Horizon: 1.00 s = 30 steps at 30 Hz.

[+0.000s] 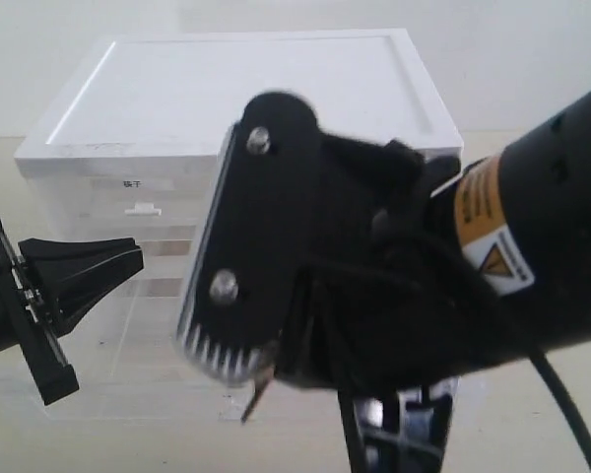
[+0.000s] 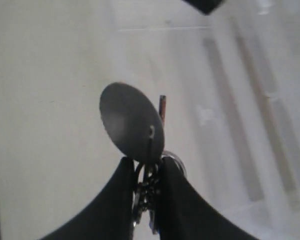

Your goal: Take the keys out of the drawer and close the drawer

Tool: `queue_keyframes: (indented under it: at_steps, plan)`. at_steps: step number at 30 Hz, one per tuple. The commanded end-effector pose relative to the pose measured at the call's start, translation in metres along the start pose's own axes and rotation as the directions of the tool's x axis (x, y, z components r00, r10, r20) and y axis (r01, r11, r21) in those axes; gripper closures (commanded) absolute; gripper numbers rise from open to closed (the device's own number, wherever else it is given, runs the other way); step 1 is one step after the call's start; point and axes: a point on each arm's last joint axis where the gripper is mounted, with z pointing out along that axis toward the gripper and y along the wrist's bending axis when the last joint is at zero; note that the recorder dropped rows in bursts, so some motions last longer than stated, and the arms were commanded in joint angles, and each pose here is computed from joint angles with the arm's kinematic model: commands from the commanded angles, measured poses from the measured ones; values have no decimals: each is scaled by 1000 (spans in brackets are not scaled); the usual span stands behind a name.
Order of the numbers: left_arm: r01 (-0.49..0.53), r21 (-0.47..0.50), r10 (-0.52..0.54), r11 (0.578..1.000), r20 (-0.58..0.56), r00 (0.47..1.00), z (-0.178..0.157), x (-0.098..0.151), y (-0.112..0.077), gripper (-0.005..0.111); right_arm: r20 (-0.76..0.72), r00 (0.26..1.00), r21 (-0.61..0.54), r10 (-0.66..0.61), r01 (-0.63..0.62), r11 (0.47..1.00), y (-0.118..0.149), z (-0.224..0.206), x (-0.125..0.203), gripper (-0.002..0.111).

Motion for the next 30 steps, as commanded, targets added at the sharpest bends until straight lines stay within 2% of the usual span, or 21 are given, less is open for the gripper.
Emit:
queue_keyframes:
  at_steps: [1,5,13,22,30]
  plan:
    - [0,16,0,1000,13,1000,1,-2,-2,102,28,997,-171,-76,79,982,18,2,-4,108]
    - [-4,26,3,1000,10,1000,1,-2,-2,102,4,997,-209,-78,77,975,21,14,-5,108]
    - [-1,28,0,1000,9,1000,1,-2,-3,102,-91,990,-238,-108,84,968,28,75,8,108]
    - [-1,28,0,1000,9,1000,1,-2,-3,102,-167,972,-184,-163,132,974,24,127,15,108]
    - [-1,28,0,1000,9,1000,1,-2,-3,102,-151,974,-61,-171,164,985,13,134,12,108]
